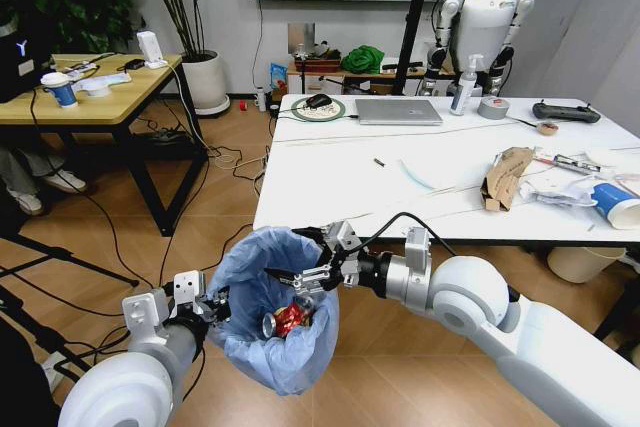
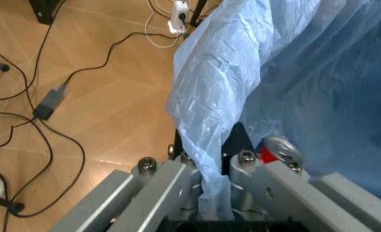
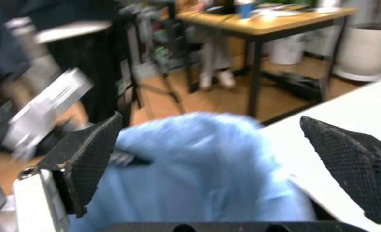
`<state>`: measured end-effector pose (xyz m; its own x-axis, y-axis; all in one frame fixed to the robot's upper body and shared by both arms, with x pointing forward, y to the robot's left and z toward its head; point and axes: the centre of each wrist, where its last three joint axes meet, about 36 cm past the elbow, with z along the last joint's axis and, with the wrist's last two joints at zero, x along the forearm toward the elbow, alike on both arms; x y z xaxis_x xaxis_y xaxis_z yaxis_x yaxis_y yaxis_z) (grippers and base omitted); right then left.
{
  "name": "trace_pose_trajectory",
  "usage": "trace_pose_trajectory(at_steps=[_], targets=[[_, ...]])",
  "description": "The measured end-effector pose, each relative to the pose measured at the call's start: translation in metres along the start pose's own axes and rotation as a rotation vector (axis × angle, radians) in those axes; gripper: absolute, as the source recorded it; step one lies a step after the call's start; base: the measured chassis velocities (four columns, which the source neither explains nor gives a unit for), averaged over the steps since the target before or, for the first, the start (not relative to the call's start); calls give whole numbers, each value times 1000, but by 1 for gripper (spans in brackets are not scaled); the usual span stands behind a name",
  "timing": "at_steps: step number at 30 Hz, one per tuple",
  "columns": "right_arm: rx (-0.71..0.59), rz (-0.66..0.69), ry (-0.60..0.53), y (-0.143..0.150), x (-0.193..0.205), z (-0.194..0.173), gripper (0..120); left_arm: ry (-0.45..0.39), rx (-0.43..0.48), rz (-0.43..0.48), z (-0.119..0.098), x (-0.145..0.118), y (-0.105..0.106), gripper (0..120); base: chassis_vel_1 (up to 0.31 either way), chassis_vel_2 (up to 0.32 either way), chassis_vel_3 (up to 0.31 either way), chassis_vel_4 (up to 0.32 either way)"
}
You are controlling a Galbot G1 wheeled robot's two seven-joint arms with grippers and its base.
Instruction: Pick up the trash bin and place the trash from the table into it.
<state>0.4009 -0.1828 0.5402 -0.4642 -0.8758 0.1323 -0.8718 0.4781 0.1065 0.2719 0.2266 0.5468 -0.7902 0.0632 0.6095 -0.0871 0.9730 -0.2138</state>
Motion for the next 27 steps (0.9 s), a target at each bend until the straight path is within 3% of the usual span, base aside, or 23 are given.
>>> trace_pose_trajectory(at_steps=[10,14,15,27], targets=[[-117,395,-79,-40,5,-51,100,15,-3,-4,4,0,0,0,0,0,0,0],[-161,585,-52,-80,-3,-65,100,23,-4,-7,6,1,0,0,0,0,0,0],[-183,638,-30,-101,-7,-65,100,24,-4,-8,7,1,0,0,0,0,0,0],[-199,780,151,-190,-67,-56,100,30,-10,-9,8,1,0,0,0,0,0,0]])
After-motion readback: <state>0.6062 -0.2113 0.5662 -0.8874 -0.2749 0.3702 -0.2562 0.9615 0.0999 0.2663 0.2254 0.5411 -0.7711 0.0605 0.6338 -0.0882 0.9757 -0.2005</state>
